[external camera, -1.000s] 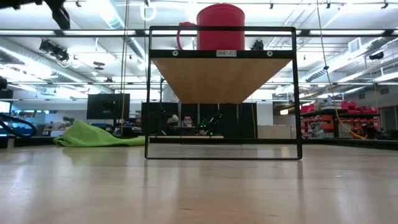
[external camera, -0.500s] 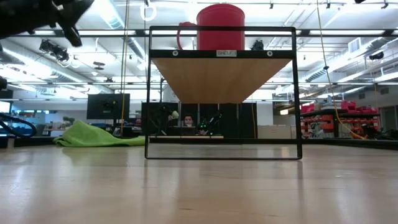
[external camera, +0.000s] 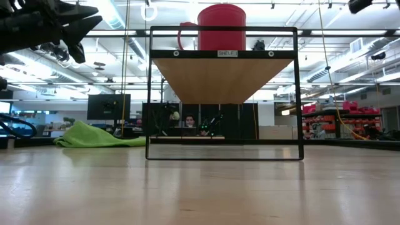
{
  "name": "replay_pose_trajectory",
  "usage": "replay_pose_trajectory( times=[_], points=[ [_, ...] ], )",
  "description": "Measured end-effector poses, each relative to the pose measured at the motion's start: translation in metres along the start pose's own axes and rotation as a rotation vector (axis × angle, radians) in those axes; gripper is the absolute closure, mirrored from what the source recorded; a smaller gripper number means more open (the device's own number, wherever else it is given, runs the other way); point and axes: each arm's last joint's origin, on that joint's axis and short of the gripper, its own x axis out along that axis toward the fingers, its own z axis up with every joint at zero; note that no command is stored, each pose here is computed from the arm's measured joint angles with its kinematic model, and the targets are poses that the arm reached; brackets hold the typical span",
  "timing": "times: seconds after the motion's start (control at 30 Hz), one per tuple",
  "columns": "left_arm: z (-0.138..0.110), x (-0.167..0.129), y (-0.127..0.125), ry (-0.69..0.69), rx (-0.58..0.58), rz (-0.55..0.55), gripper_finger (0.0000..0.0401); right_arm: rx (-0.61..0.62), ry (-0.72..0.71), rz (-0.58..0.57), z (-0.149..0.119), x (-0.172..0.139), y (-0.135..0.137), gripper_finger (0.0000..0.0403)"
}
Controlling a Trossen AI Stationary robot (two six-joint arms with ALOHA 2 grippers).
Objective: Stack small to large cups/mugs on shelf
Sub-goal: Return to Home Position
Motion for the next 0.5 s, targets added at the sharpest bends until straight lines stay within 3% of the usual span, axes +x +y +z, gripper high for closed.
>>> replay_pose_trajectory(
  times=[0.3,0.5],
  points=[
    [0.000,0.000,0.000,0.001,0.015,0.000,0.0315,-0.069,0.259,-0.133,-0.025,-0.004,-0.014,0.0389],
    [-0.003,0.000,0.001,0.034,0.058,0.012,0.0310,-0.126,0.352,-0.168,-0.033,-0.007,-0.019,0.0389]
  ],
)
